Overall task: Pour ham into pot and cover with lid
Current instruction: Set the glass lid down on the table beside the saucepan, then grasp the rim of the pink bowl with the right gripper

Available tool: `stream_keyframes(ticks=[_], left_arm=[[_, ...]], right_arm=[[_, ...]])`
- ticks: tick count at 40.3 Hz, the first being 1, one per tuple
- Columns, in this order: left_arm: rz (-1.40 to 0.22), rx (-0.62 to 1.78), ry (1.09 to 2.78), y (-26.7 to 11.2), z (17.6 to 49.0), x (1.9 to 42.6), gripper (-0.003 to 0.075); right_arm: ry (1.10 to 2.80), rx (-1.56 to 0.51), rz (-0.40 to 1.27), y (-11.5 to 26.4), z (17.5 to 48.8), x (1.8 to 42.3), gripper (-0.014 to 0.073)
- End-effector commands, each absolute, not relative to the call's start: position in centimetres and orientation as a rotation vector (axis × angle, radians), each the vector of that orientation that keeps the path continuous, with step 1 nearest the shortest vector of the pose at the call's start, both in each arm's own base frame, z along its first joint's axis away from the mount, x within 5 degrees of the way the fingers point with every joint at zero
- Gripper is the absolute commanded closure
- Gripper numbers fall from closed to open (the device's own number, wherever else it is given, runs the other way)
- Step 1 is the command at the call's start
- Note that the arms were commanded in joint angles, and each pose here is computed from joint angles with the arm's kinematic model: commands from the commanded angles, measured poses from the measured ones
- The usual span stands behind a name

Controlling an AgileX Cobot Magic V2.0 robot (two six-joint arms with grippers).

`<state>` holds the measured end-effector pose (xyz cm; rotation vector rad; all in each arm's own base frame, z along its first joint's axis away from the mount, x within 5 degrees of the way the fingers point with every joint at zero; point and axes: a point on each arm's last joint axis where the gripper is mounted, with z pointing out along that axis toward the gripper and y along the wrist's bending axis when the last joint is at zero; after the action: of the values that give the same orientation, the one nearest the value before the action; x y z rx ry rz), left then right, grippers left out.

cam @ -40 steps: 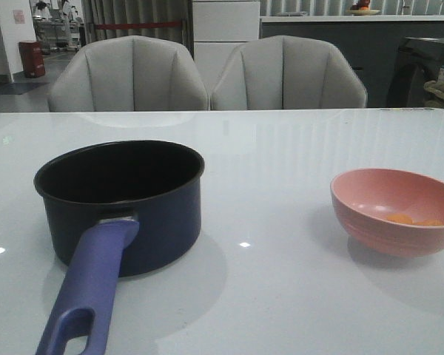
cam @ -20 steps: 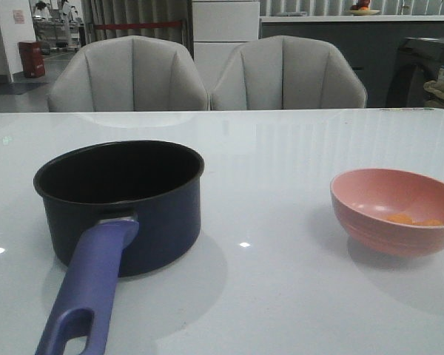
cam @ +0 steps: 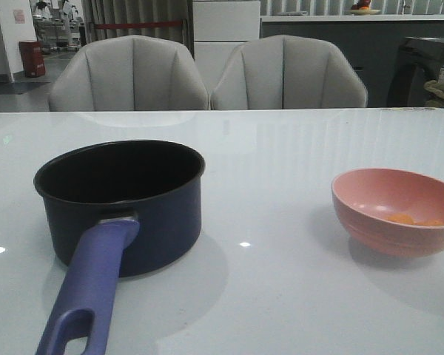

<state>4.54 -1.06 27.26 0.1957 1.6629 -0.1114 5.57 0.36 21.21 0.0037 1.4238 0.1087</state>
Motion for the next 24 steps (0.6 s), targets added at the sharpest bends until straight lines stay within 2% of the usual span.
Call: stream_keyframes(ticks=[1, 14, 24], left_arm=[[-0.117, 0.181, 1.565, -1.0, 28.8, 4.5, 0.0606], [-0.117, 0.18, 1.561, -1.0, 28.9, 4.5, 0.0606], [-0.117, 0.18, 1.559, -1.0, 28.9, 4.5, 0.0606]], right_arm=[[1.307, 0.03, 0.142, 0.3, 23.0, 5.2, 0.0441], [1.578, 0.053, 0.147, 0.4, 26.4, 7.4, 0.0441], [1.593, 0.076, 0.165, 0.5, 26.4, 9.0, 0.0441]])
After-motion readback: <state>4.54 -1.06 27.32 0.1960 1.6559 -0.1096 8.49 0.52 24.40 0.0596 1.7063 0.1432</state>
